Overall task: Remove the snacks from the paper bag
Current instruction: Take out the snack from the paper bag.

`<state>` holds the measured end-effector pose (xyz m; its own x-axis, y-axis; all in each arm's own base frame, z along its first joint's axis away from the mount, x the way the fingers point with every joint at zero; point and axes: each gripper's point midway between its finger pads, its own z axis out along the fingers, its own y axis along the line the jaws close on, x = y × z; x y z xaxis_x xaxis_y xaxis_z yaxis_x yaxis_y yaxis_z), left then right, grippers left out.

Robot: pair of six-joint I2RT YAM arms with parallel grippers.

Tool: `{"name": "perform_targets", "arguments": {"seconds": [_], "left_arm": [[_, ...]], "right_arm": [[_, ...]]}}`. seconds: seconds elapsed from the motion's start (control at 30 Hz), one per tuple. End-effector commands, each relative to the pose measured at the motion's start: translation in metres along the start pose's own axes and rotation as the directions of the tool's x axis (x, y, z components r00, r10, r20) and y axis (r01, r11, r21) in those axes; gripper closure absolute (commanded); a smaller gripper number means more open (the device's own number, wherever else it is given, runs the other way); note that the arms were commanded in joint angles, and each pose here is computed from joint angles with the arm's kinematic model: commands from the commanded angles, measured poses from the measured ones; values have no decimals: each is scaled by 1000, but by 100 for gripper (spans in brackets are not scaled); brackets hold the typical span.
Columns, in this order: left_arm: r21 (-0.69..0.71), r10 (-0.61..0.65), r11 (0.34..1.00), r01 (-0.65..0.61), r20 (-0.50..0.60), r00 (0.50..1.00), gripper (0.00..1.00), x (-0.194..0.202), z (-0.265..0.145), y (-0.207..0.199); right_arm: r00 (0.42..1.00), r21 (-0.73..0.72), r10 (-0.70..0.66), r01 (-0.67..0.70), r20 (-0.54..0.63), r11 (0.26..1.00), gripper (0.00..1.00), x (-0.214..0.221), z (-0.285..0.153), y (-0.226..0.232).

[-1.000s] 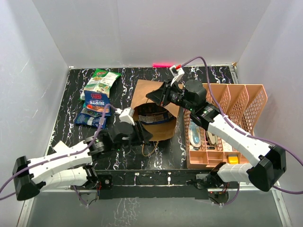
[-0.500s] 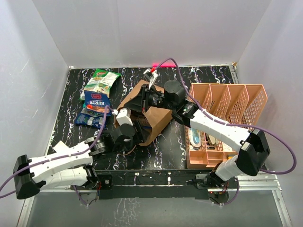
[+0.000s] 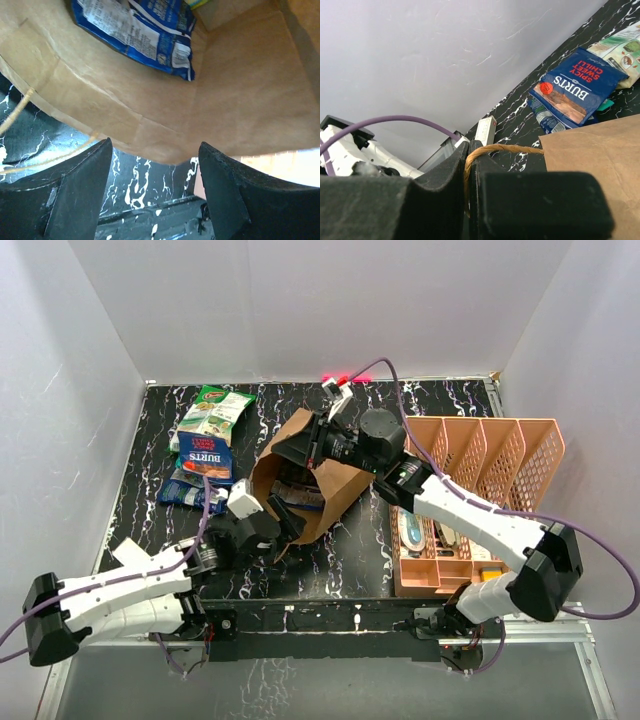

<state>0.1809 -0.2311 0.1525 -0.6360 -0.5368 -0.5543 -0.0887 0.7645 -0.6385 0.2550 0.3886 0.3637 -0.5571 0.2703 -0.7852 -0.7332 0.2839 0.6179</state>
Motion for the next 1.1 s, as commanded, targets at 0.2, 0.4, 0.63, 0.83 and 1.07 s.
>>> {"name": "perform_targets", "arguments": {"seconds": [0.2, 0.4, 0.63, 0.83, 1.07], "left_arm": [[-142, -205, 967, 213, 68, 976, 29, -7, 44, 3], [-215, -329, 921, 324, 16, 944, 35, -5, 75, 11], [-201, -309, 927, 318, 75, 948, 41, -11, 96, 9], [-202, -300, 921, 333, 178, 937, 48, -19, 107, 24], [-154, -326, 921, 359, 202, 923, 50, -17, 118, 28]], "right_arm": [[984, 4, -45, 45, 171, 999, 92, -42, -24, 22], [980, 24, -46, 43, 191, 999, 92, -45, -29, 20], [980, 33, -44, 39, 192, 999, 92, -43, -30, 18], [979, 35, -43, 36, 198, 999, 92, -44, -31, 18], [976, 44, -50, 41, 212, 998, 92, -47, -34, 18]]}}
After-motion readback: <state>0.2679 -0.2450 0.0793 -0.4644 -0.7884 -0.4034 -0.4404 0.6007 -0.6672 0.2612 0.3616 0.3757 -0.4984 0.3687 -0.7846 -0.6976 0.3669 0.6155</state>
